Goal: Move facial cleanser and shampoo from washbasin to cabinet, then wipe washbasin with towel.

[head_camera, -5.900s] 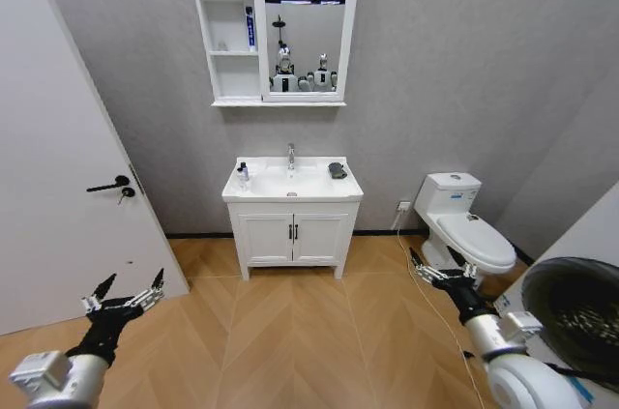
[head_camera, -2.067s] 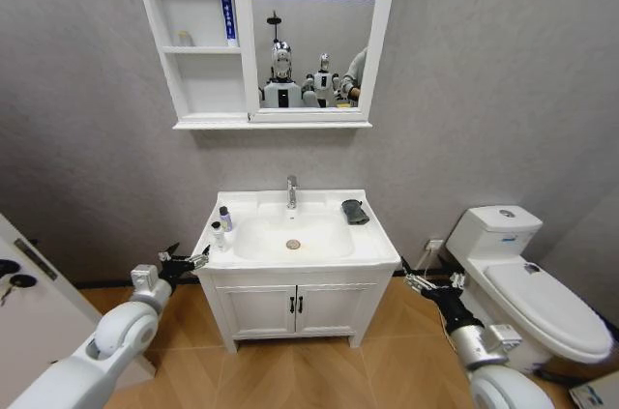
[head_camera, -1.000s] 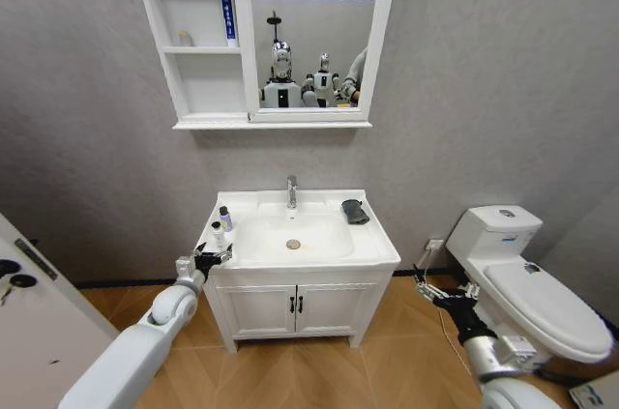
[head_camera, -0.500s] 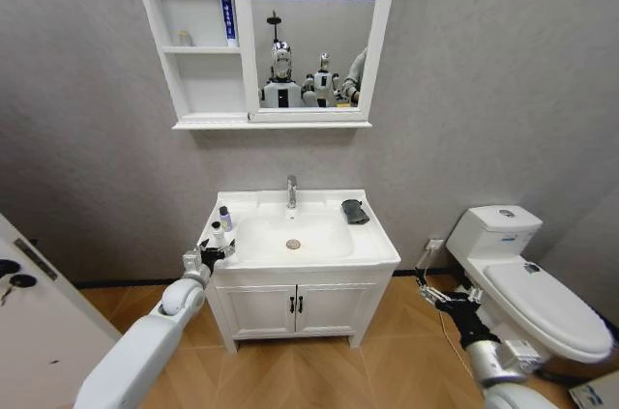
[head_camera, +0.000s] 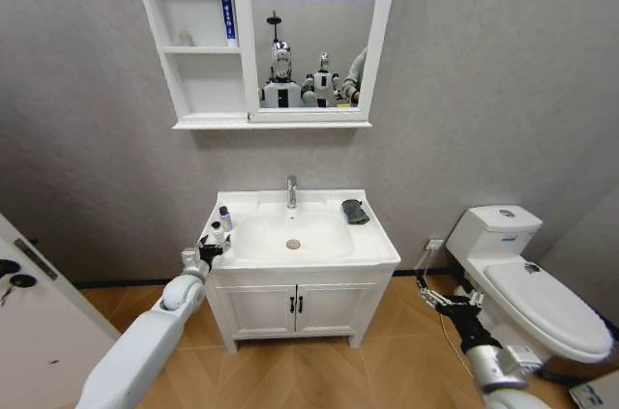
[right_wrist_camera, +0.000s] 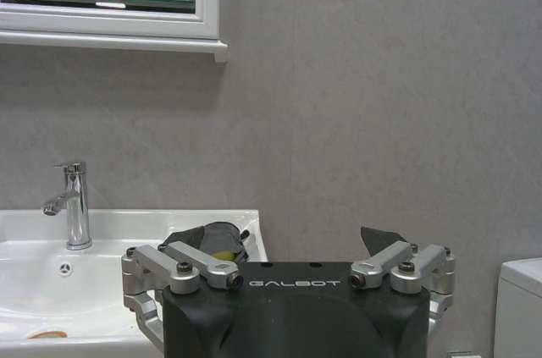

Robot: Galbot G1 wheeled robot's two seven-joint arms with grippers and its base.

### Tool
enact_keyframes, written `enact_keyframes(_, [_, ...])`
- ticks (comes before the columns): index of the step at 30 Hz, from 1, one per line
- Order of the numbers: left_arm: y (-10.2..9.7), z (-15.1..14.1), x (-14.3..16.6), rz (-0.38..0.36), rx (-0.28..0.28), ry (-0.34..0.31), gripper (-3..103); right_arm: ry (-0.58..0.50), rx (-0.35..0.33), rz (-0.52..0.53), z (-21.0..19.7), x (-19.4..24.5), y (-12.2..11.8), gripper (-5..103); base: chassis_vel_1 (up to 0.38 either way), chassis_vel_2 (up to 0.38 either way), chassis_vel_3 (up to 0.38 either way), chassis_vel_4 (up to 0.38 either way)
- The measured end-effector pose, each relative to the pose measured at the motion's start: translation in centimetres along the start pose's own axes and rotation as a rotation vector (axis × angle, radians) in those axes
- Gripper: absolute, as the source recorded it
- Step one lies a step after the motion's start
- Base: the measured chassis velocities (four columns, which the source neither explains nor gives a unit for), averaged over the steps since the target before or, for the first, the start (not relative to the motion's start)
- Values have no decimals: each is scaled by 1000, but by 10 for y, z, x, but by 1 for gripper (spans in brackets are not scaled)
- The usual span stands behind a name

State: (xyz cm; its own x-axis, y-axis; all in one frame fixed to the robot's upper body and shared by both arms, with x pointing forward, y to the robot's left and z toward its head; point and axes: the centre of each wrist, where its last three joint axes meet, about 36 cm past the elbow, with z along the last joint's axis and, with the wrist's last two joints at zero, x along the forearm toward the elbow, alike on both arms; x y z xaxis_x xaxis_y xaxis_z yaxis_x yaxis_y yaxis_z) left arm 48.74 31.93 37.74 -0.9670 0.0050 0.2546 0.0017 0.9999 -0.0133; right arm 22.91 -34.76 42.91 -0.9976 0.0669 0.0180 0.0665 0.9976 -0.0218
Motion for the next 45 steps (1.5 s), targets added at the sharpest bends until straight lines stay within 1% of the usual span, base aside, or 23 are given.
enact_keyframes(1, [0, 0, 0, 0, 0, 0, 73, 0, 0, 0, 0, 0, 0, 100, 0, 0, 0, 0])
enact_keyframes(3, [3, 1, 2, 4, -1, 0, 62, -1, -2, -3, 0, 0, 1, 100, 0, 0, 0, 0])
enact_keyframes(5, [3, 1, 3, 5, -1, 0, 56, -3, -3, -4, -1, 0, 2, 100, 0, 0, 0, 0])
enact_keyframes(6, [3, 1, 3, 5, -1, 0, 56, -3, -3, -4, -1, 0, 2, 100, 0, 0, 0, 0])
enact_keyframes(9, [4, 3, 5, 7, -1, 1, 40, -6, -3, -7, -2, 0, 3, 100, 0, 0, 0, 0])
enact_keyframes(10, [4, 3, 5, 7, -1, 1, 40, -6, -3, -7, -2, 0, 3, 100, 0, 0, 0, 0])
enact_keyframes(12, [5, 4, 6, 10, 1, -1, 30, -3, -3, -9, -3, 2, 3, 100, 0, 0, 0, 0])
enact_keyframes(14, [5, 4, 6, 13, 2, -3, 28, -3, -2, -9, -3, 2, 4, 100, 0, 0, 0, 0])
enact_keyframes(20, [6, -1, 10, 27, -1, -19, 28, -5, -3, -11, -4, 2, 5, 100, 0, 0, 0, 0])
enact_keyframes(25, [13, -14, 16, 29, -19, -48, 28, -3, -8, -8, -2, 3, 7, 100, 0, 0, 0, 0])
enact_keyframes(27, [23, -35, 24, 26, -51, -89, 28, -2, -15, -11, -1, 3, 10, 100, 0, 0, 0, 0])
enact_keyframes(30, [28, -45, 27, 23, -68, -104, 28, -3, -17, -14, -1, 3, 11, 100, 0, 0, 0, 0])
enact_keyframes(32, [42, -72, 36, 20, -107, -134, 28, -8, -22, -16, -1, 1, 13, 100, 0, 0, 0, 0])
enact_keyframes(33, [42, -72, 36, 20, -107, -134, 28, -8, -22, -16, -1, 1, 13, 100, 0, 0, 0, 0])
enact_keyframes(34, [51, -95, 40, 26, -140, -161, 28, -10, -28, -17, 0, 1, 15, 100, 0, 0, 0, 0])
enact_keyframes(35, [56, -108, 41, 27, -157, -177, 28, -9, -30, -18, 1, 0, 16, 100, 0, 0, 0, 0])
enact_keyframes(36, [56, -108, 41, 27, -157, -177, 28, -9, -30, -18, 1, 0, 16, 100, 0, 0, 0, 0])
enact_keyframes(37, [62, -123, 40, 27, -169, -198, 28, -8, -33, -19, 2, 1, 18, 100, 0, 0, 0, 0])
enact_keyframes(38, [68, -149, 37, 27, -182, -231, 28, -7, -37, -21, 3, 0, 20, 100, 0, 0, 0, 0])
enact_keyframes(40, [70, -158, 36, 28, -185, -241, 28, -7, -38, -21, 4, 0, 21, 100, 0, 0, 0, 0])
enact_keyframes(43, [78, -210, 25, 57, -215, -277, 28, -7, -43, -20, 4, 1, 22, 100, 0, 0, 0, 0])
enact_keyframes(44, [78, -210, 25, 57, -215, -277, 28, -7, -43, -20, 4, 1, 22, 100, 0, 0, 0, 0])
enact_keyframes(45, [80, -223, 22, 62, -219, -279, 28, -8, -42, -19, 4, 1, 22, 100, 0, 0, 0, 0])
